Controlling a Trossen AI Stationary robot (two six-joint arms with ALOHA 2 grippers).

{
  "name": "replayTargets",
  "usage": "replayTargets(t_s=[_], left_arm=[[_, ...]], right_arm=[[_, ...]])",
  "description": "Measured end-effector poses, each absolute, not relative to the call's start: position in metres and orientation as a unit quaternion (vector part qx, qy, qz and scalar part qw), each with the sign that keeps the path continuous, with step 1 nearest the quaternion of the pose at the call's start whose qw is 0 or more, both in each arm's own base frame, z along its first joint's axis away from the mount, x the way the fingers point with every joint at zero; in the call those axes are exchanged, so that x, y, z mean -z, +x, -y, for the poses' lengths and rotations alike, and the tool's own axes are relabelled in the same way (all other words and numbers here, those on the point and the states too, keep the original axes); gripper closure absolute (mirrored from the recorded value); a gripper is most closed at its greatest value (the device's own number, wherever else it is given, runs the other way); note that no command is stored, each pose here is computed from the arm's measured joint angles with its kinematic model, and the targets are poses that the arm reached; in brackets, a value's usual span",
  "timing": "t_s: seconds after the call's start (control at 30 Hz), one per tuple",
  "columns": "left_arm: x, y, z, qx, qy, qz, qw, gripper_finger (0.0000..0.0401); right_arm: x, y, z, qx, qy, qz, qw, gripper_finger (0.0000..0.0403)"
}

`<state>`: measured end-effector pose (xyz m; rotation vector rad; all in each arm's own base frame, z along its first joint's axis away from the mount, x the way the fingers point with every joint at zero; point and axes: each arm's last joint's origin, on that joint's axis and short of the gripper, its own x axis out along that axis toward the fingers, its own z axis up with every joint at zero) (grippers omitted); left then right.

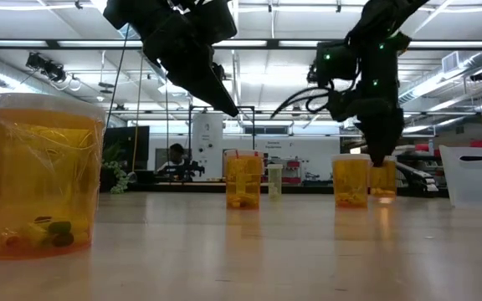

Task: Pick and place medicine bottles into bin by pill shape (circle, oval)
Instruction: Put the big top right yellow pill bottle into the right transparent bin

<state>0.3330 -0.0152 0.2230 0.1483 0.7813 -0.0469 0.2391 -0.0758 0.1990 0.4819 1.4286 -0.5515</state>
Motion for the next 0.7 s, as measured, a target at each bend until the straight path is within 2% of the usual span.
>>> replayTargets(t_s=[0.33, 0.7], left_arm=[[-0.223, 0.333, 0.015, 0.023, 0.072, -0.380, 0.922, 0.0229], [-0.223, 0.333, 0.015, 0.023, 0.072, -0.380, 0.922, 0.0229]], right_arm=[[-0.229, 0.224, 0.053, 0.247, 0.242, -0.603, 0.719, 0.0171], [-0.236, 0.221, 0.018, 0.215, 0.272, -0.615, 0.708, 0.0172]])
